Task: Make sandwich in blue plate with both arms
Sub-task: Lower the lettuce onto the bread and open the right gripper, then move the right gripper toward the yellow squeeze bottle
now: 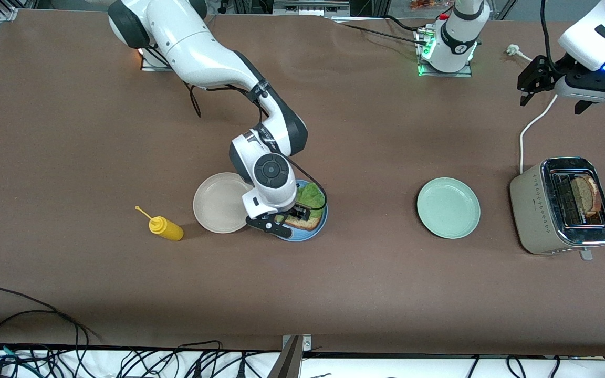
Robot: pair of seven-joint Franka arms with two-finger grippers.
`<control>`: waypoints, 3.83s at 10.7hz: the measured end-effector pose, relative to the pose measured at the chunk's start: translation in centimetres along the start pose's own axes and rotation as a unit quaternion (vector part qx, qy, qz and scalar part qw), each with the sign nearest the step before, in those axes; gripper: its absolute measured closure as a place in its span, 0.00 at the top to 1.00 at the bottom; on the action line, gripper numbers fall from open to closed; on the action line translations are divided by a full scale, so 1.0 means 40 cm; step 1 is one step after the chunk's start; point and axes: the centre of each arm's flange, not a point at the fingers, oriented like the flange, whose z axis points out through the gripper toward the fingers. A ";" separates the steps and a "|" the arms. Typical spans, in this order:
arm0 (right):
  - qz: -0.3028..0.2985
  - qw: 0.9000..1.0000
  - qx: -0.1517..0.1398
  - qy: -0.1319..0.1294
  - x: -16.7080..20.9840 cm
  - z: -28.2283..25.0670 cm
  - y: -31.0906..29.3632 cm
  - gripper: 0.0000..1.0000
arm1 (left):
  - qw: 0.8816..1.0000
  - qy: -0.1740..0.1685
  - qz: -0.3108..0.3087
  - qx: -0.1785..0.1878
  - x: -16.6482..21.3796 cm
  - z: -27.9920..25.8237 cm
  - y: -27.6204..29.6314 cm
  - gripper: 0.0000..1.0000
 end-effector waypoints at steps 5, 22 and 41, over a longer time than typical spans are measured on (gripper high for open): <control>-0.122 0.992 -0.039 0.002 0.087 -0.139 0.085 1.00 | 1.000 0.000 0.000 0.000 0.000 0.000 0.000 1.00; -0.432 0.900 0.055 -0.026 0.467 -0.618 0.818 1.00 | 1.000 -0.001 -0.004 0.000 -0.001 0.002 -0.011 1.00; -0.681 0.617 0.355 0.174 0.591 0.097 1.191 1.00 | 0.999 -0.007 -0.032 -0.004 0.004 0.013 -0.091 1.00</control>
